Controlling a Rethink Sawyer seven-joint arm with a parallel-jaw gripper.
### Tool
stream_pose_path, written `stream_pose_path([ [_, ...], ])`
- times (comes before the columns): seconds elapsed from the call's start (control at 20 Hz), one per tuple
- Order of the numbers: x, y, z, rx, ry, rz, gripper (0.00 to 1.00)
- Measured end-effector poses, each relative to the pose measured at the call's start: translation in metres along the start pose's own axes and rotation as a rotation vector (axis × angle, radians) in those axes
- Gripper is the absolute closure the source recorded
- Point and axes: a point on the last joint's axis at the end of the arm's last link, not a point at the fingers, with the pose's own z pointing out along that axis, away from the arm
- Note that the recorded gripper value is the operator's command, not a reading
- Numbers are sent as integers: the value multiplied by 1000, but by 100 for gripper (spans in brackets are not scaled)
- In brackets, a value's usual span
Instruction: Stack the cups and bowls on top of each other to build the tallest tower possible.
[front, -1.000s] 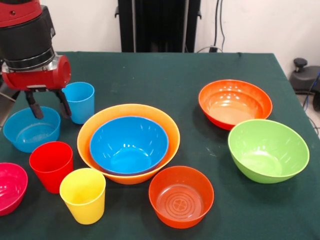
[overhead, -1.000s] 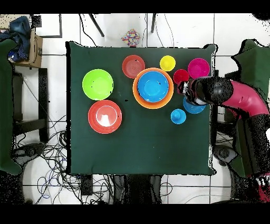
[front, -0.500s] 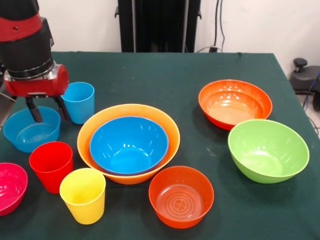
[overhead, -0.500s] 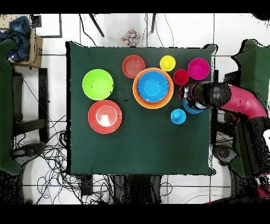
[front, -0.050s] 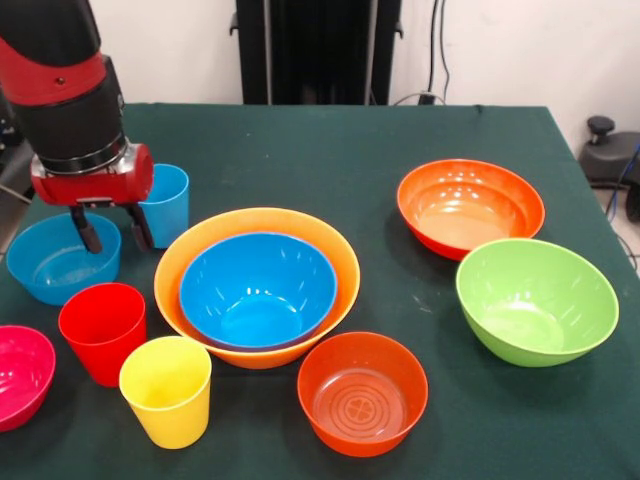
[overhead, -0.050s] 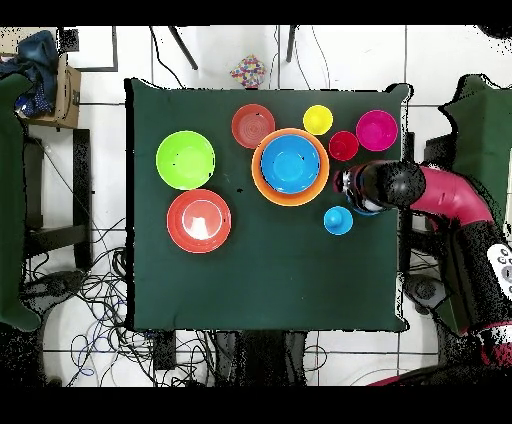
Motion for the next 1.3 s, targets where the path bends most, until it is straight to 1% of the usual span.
stream_pose_path([
  [0.2, 4, 1, 10, 9, -6, -18, 0],
  [0.35, 9, 3, 15, 16, 0, -34, 0],
  [0.65, 17, 5, 20, 30, 14, -61, 0],
  [1.25, 24, 2, 26, 57, 21, -91, 0],
  [1.3, 25, -1, 26, 61, 22, -93, 100],
])
